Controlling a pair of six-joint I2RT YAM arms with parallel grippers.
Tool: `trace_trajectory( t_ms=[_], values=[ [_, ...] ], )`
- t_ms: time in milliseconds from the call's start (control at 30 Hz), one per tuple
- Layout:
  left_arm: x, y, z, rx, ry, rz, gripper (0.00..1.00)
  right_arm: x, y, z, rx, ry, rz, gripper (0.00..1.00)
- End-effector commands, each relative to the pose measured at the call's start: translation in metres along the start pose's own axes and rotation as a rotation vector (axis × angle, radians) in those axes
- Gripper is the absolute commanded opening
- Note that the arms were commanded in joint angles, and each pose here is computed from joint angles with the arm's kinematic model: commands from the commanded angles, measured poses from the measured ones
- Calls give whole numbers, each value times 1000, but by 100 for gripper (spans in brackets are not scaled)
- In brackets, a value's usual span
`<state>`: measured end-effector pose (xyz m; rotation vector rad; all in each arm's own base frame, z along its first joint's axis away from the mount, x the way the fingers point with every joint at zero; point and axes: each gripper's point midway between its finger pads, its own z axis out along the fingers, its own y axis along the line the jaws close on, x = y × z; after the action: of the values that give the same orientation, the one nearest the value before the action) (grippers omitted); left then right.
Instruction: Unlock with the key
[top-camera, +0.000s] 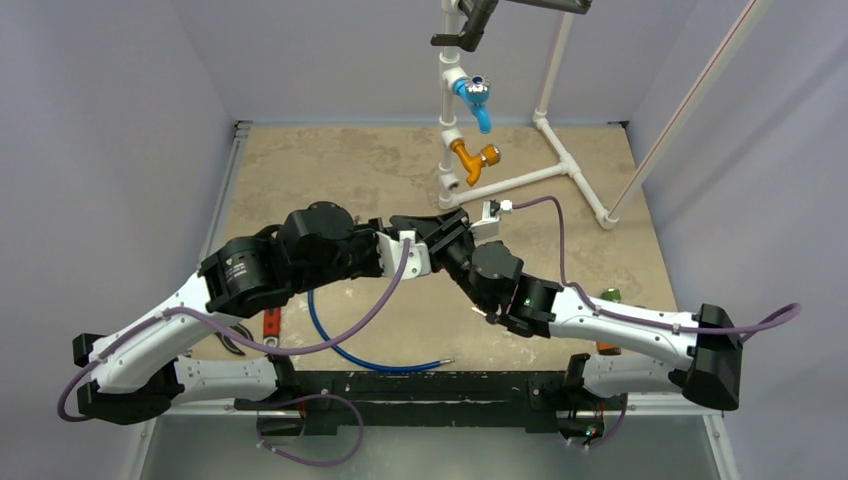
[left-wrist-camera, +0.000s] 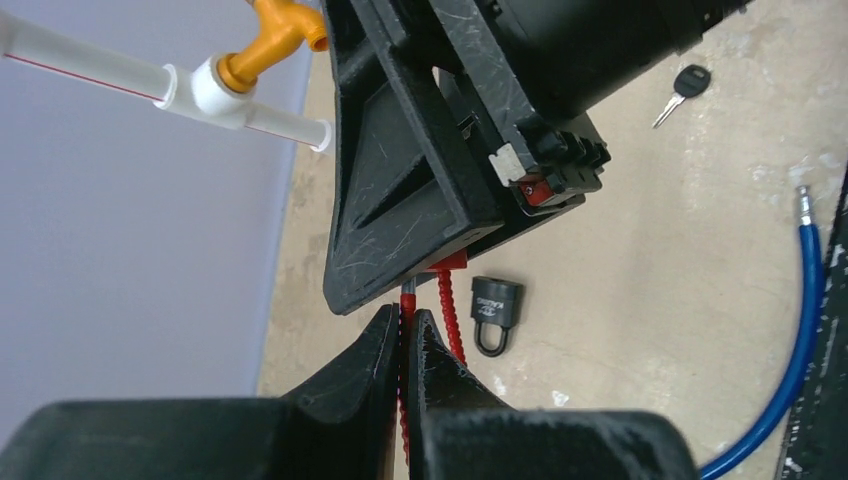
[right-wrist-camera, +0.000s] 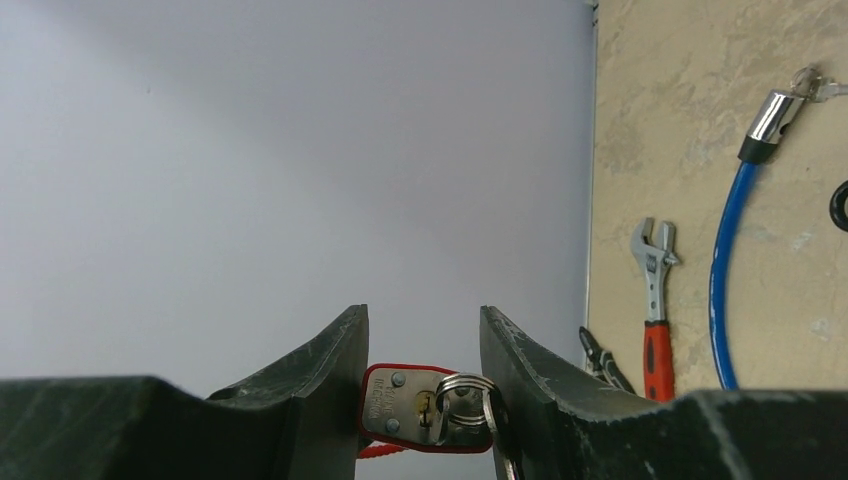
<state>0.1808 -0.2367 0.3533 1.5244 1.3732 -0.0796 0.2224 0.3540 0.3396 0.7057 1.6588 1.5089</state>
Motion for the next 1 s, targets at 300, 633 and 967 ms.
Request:
trace_trajectory(
  t_ms=[300, 633, 967],
  values=[
    [31, -53, 8, 157, 42, -307, 0, -46, 77, -22, -381, -108, 417, 0],
    [40, -80, 16, 240, 64, -384, 0, -29, 101, -12, -490, -21, 523, 0],
    [66, -109, 27, 288, 137, -517, 0, -43, 129, -33, -581, -7, 578, 0]
  ],
)
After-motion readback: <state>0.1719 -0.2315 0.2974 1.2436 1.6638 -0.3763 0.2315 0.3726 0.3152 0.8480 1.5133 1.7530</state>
